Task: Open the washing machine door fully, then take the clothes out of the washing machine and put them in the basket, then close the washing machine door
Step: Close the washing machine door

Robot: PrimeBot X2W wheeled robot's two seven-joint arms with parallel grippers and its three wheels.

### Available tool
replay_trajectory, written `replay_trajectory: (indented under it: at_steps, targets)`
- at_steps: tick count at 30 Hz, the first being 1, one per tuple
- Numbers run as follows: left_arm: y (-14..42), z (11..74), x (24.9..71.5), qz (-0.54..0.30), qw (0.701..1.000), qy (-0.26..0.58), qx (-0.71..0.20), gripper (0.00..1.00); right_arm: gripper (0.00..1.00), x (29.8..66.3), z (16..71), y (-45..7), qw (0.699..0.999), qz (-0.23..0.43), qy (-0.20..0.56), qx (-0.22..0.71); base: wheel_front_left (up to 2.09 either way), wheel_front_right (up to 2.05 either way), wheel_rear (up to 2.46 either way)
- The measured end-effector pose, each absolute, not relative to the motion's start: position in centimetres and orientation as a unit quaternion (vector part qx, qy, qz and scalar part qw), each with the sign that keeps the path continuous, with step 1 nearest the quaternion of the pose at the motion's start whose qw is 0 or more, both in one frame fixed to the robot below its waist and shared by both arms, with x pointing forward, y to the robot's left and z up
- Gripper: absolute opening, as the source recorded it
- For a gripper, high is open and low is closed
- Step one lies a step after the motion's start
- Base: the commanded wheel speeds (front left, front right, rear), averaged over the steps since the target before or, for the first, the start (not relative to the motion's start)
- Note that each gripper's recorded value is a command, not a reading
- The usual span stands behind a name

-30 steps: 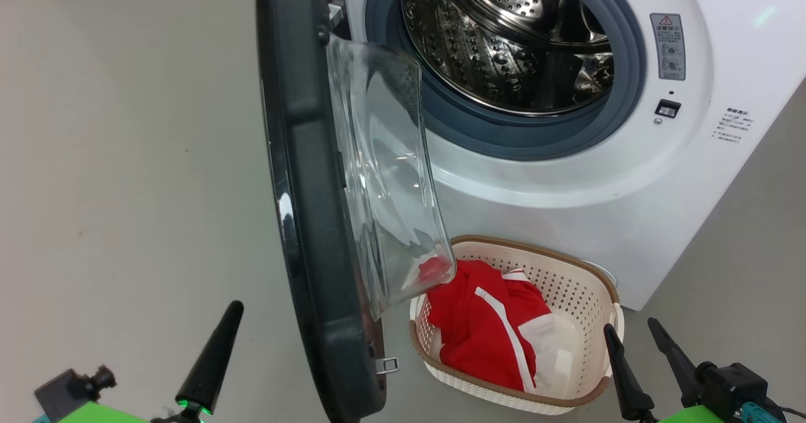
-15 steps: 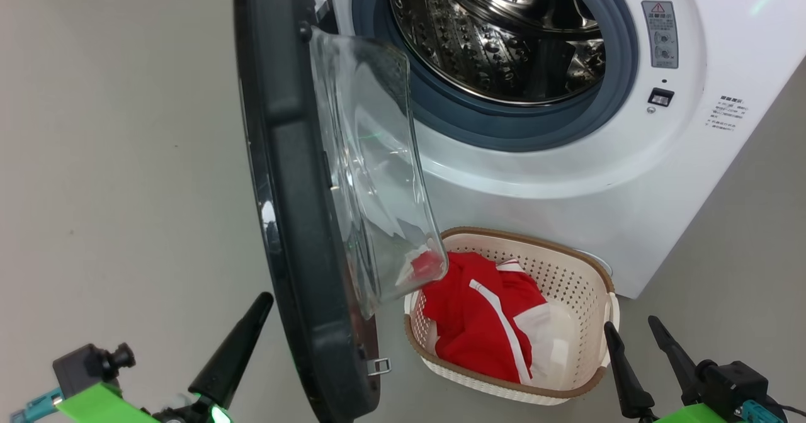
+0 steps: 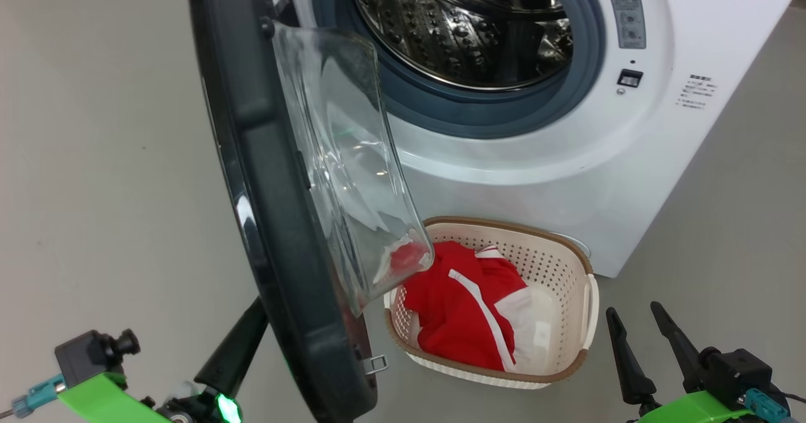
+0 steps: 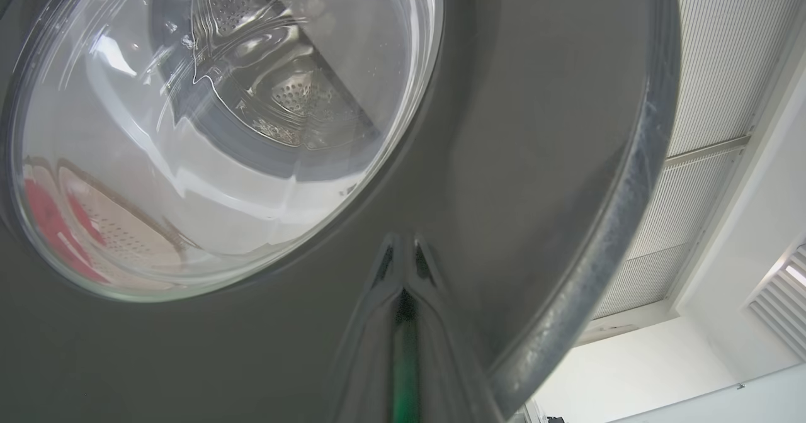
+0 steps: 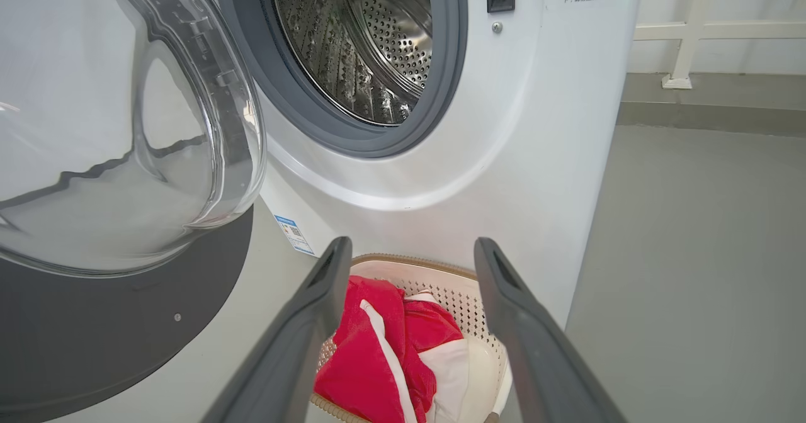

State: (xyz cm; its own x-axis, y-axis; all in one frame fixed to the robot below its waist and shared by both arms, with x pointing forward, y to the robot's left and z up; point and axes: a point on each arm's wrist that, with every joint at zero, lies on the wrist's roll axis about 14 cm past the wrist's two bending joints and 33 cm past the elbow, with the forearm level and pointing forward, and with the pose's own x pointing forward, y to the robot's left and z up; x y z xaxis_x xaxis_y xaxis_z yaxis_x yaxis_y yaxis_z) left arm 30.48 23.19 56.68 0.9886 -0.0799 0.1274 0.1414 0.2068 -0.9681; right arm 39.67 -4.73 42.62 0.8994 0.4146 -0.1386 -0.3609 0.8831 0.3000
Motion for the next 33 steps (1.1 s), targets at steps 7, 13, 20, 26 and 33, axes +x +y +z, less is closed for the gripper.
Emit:
replay_trajectory:
  at_steps: [7, 13, 20, 26, 33]
  targets:
    - [20.1, 57.5, 33.3, -0.119, 0.781, -0.002, -0.613, 0.0, 1.0, 40.1, 42.2, -6.9, 0.971, 0.167, 0.099, 0.138, 0.0, 0.0, 0.0]
    - [17.3, 58.6, 35.9, -0.162, 0.786, 0.01, -0.596, 0.0, 1.0, 40.5, 42.1, -8.1, 0.974, 0.149, 0.096, 0.14, 0.0, 0.0, 0.0]
    - [14.8, 59.3, 39.3, -0.189, 0.793, 0.01, -0.579, 0.0, 1.0, 40.8, 41.9, -9.6, 0.977, 0.126, 0.096, 0.142, 0.0, 0.0, 0.0]
    - [12.3, 59.5, 42.7, -0.208, 0.804, 0.013, -0.557, 0.0, 1.0, 41.2, 41.7, -11.0, 0.98, 0.103, 0.093, 0.144, 0.0, 0.0, 0.0]
    - [10.4, 59.5, 46.0, -0.215, 0.811, 0.006, -0.544, 0.0, 1.0, 41.3, 41.7, -12.9, 0.983, 0.075, 0.089, 0.145, 0.0, 0.0, 0.0]
